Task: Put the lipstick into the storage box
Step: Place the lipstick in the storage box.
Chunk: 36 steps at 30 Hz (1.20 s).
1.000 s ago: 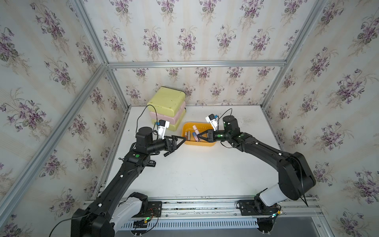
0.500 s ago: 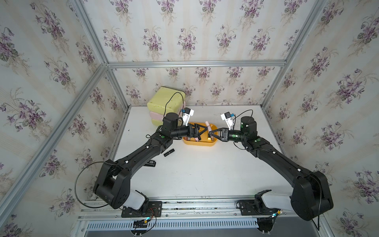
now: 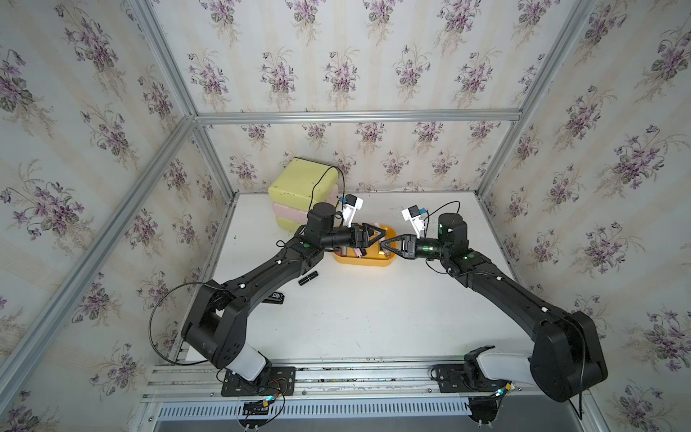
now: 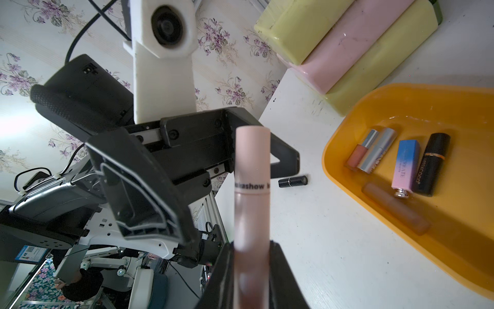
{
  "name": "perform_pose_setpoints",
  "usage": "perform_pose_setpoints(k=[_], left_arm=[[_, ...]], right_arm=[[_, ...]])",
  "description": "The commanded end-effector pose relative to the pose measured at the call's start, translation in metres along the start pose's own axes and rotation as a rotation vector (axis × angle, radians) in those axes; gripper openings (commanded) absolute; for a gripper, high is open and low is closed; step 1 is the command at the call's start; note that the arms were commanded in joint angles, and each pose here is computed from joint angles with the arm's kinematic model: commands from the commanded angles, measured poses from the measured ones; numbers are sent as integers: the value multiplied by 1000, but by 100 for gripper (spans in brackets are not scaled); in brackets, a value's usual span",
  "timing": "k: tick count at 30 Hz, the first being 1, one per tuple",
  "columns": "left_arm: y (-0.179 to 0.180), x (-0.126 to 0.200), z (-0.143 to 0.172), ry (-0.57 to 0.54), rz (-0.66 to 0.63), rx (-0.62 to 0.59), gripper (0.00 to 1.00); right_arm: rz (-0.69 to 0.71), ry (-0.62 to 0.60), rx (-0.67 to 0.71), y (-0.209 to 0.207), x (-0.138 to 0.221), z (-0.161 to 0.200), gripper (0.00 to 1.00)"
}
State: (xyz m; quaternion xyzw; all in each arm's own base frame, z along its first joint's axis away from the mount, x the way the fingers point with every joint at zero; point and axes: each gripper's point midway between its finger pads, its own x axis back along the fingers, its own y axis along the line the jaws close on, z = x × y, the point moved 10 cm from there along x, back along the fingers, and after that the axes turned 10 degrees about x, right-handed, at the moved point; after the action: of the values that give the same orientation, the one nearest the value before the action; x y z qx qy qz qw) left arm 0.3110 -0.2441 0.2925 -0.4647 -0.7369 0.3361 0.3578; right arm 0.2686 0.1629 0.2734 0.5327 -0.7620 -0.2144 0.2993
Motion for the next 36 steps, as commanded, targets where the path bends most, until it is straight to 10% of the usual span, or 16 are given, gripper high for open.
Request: perform_pose_setpoints(k=[1,36], left_arm=[[-5,-4,-4,-11,31,-17,72],[-6,-14,2,36,46,20,14]], right_arm=[[-20,-18,32,4,1,-4,15],[31,-39,50,4,4,-5,19]])
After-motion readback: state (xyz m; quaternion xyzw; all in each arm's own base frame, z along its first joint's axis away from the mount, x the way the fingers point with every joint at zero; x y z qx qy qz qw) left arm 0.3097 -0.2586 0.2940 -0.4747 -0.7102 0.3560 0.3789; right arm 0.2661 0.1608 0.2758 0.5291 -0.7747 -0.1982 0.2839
